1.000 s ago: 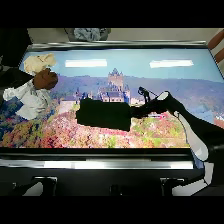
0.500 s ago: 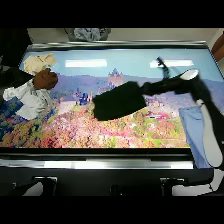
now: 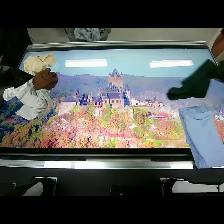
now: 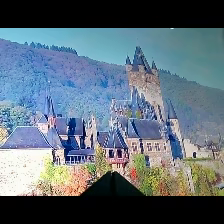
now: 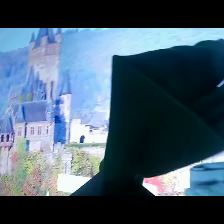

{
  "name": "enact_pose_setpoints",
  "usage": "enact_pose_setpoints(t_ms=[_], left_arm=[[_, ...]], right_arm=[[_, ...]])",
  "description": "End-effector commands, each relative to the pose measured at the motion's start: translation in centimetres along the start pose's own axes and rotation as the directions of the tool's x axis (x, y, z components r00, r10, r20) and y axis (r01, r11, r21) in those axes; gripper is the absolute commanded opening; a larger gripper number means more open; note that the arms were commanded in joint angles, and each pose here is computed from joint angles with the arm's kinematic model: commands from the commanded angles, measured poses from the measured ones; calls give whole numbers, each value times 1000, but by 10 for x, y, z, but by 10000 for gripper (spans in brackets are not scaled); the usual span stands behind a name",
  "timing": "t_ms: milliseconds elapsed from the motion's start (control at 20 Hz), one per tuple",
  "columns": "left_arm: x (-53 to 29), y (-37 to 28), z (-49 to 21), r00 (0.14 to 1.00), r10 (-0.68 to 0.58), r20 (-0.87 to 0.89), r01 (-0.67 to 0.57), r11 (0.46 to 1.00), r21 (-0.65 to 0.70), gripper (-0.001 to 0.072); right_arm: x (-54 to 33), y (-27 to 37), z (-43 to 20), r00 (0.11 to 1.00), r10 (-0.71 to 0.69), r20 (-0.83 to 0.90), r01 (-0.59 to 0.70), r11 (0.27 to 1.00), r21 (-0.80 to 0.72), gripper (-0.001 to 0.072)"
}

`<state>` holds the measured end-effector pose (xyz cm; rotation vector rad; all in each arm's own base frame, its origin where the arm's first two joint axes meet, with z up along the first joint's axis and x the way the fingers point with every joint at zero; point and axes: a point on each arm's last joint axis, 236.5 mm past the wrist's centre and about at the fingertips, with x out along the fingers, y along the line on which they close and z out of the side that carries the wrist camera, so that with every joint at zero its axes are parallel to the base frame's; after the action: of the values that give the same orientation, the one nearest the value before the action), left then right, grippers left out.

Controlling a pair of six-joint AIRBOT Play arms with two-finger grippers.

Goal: Fold the shirts.

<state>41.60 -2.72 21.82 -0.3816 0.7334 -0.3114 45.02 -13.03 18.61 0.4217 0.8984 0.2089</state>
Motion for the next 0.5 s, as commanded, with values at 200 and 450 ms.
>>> enact_pose_setpoints(t_ms=[200,450], left_arm=[[0,1,3,1000,4,14,-4,1000,-3,28],[2,-2,6,1000,0,26,0,1000,4,28]], right_arm=[[-62,-69,-14,995,-91,42,81,978,192,49],[-67,-46,24,980,5,200,-33,990,135,49]])
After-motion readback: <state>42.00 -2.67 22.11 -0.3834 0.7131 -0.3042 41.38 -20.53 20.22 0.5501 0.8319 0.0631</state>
